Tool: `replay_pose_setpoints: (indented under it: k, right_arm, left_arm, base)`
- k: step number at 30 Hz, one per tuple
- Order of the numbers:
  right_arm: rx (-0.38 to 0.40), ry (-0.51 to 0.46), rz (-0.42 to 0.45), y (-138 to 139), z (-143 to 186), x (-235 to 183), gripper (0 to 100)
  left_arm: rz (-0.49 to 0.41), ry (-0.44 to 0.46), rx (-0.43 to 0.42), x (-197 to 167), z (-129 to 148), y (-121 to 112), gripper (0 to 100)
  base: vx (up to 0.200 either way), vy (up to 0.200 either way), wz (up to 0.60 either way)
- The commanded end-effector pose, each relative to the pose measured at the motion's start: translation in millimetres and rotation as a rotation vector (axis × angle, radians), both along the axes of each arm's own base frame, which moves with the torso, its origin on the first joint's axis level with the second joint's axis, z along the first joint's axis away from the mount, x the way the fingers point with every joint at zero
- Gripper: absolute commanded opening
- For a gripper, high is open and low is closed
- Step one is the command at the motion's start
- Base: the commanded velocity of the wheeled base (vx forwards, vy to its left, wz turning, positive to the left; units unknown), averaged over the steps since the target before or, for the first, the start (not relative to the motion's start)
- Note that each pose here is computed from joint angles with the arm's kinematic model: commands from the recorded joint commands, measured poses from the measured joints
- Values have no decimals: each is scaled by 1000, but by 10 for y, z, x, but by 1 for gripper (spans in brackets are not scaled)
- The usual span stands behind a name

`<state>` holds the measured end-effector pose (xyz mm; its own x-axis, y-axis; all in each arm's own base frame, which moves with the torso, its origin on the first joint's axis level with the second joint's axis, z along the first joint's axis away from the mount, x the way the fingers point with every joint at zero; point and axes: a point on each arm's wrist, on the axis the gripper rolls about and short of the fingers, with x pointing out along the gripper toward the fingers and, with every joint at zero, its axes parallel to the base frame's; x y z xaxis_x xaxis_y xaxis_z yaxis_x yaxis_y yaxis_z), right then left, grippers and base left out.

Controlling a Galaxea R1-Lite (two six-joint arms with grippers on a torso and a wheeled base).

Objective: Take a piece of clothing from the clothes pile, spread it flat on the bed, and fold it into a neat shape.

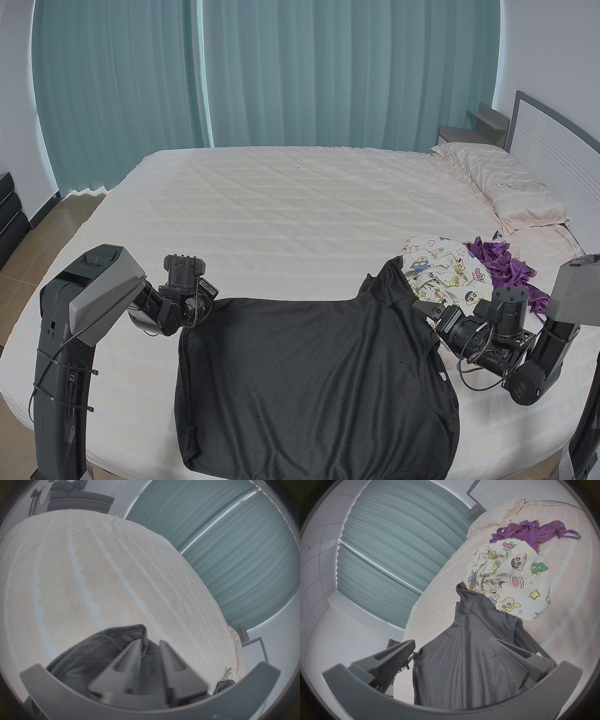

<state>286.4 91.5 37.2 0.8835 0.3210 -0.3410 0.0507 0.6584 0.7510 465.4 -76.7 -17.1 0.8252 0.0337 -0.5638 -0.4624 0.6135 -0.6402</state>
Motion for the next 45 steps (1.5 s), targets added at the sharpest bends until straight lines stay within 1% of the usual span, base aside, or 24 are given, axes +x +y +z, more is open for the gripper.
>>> replay_pose_setpoints:
  k: [1,10,22,27,28,38,41,42,45]
  right_arm:
    - [0,0,2,6,-2,-2,100]
    - [-1,1,-2,-3,-6,2,100]
    - [-1,1,-4,-4,-6,2,100]
    - [-2,1,-4,1,-6,1,100]
    - [-2,1,-4,1,-6,1,100]
    - [-5,3,-6,-5,-6,-13,100]
    - [-5,-5,-7,-25,54,-76,100]
    - [-4,-6,-7,-28,63,-85,100]
    - [-4,-15,-6,-44,117,-137,100]
  left_arm:
    - [9,0,15,22,-20,63,0]
    - [41,-43,12,111,82,206,0]
    - [74,-64,9,181,105,354,0]
    - [78,-55,10,187,59,376,0]
    - [78,-53,10,187,51,376,100]
    - [89,-49,4,138,112,417,100]
    - [74,-29,-5,-119,332,441,100]
    - [70,-28,-7,-151,357,442,100]
    - [39,-2,-28,-428,511,443,100]
  base:
    - [0,0,0]
    - [0,0,0]
    - [0,0,0]
    - [0,0,0]
    - [0,0,0]
    - [0,0,0]
    - [0,0,0]
    - [0,0,0]
    - [0,0,0]
